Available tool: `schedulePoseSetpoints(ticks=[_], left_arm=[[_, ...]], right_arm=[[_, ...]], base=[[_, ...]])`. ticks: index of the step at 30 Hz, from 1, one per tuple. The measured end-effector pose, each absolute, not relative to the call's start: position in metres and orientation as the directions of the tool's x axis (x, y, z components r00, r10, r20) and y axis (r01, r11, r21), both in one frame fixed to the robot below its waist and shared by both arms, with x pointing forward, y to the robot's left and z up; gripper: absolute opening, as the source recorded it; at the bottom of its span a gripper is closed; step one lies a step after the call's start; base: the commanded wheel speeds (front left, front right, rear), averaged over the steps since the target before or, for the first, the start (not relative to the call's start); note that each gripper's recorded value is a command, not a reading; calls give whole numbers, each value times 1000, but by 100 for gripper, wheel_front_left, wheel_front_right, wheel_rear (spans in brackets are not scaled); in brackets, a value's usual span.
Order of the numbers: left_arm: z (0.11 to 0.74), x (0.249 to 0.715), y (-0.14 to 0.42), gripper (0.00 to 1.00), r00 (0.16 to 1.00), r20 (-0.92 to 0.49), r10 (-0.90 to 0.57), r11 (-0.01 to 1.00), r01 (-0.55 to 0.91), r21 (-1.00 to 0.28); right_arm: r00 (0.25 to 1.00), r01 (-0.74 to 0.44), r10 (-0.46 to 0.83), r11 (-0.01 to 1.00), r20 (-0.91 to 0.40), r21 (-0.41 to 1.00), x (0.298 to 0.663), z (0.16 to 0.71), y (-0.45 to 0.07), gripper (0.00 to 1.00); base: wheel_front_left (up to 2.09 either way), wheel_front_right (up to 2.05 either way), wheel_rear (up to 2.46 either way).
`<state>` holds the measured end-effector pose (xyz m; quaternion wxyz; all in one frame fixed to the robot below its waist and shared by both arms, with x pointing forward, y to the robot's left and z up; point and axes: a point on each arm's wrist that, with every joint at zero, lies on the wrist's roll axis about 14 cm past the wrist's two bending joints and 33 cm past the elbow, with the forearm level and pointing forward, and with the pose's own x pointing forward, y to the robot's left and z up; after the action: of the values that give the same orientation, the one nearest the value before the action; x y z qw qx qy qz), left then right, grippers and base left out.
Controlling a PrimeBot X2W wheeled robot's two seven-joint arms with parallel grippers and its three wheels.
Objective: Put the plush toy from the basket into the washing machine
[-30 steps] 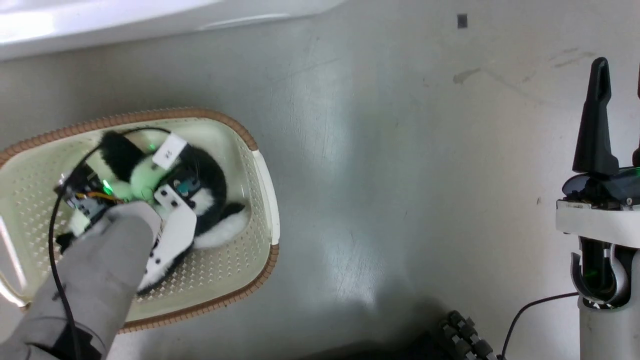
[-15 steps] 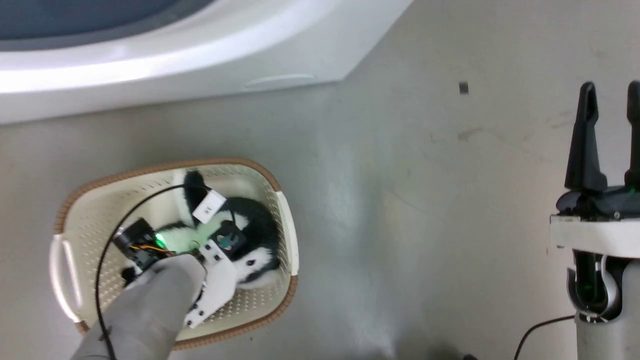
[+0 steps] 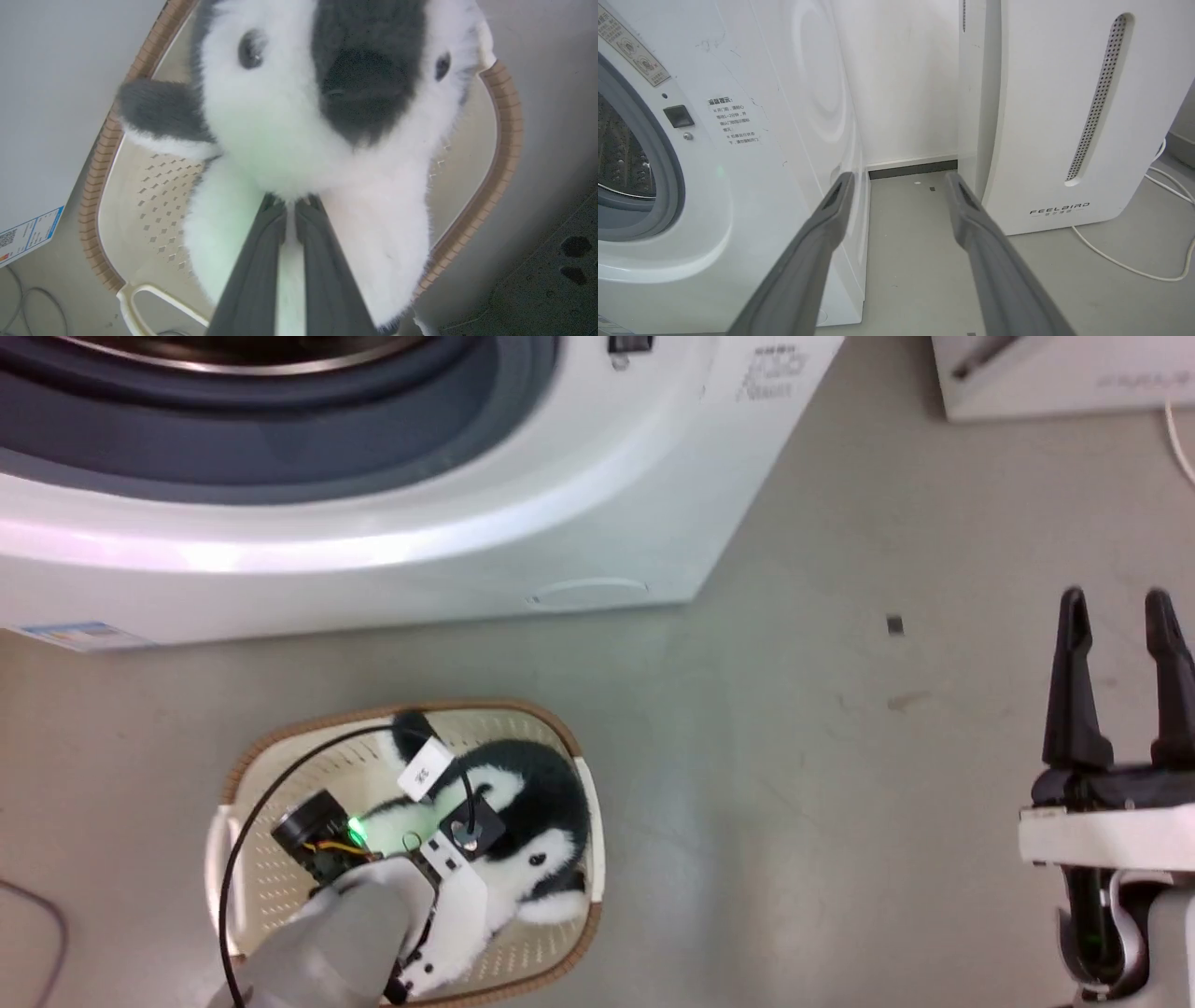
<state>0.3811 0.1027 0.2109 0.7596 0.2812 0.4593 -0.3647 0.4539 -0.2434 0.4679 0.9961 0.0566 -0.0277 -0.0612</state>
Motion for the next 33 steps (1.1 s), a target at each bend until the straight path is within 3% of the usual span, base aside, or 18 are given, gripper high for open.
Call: schedulePoseSetpoints(ticks=[19, 33], left_arm=[[307, 382, 89, 0, 597, -693, -404, 724, 671, 156], [395, 405, 86, 0, 835, -394, -385, 837, 496, 232]], right_arm=[[992, 62, -78, 986, 101, 152, 413, 502, -223, 100], [988, 4, -28, 988, 154, 155, 396, 524, -206, 100]], base=[[0, 0, 0], [0, 0, 0]])
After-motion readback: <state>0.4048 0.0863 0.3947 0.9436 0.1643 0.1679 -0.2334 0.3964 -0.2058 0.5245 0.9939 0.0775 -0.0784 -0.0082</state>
